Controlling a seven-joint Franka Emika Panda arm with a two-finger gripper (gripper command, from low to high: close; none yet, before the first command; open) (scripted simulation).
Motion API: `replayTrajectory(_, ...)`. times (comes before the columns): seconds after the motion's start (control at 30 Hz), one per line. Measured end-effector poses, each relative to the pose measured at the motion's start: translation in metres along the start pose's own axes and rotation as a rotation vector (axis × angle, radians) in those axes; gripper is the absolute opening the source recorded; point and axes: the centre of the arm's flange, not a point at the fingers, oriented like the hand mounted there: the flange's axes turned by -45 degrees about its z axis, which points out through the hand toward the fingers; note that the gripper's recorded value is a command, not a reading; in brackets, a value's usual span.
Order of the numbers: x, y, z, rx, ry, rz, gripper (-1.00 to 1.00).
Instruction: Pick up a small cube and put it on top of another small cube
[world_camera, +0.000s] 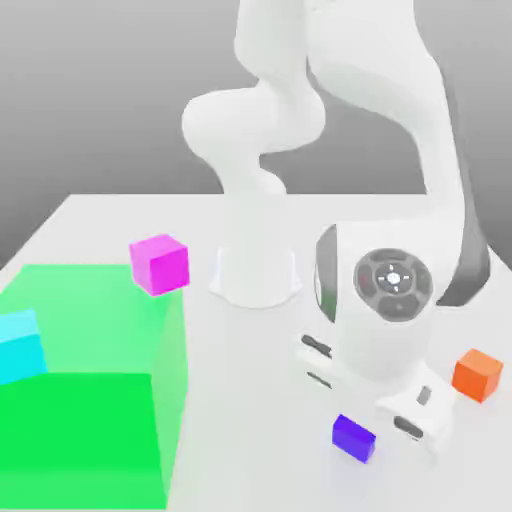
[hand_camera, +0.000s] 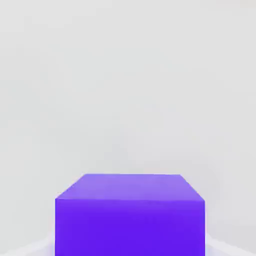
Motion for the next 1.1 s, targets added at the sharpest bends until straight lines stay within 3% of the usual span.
replayTrajectory(0.4,0.093,0.062,-0.015,0.027,-0.061,-0.692,-1.0)
replayTrajectory(0.8,0.2,0.103,-0.062,0.104,-0.285,-1.395,-1.0)
replayTrajectory(0.93,0.235,0.089,-0.049,0.169,-0.347,-1.649,-1.0)
replayTrajectory(1.1,0.219,0.091,-0.001,0.181,-0.359,-1.687,-1.0)
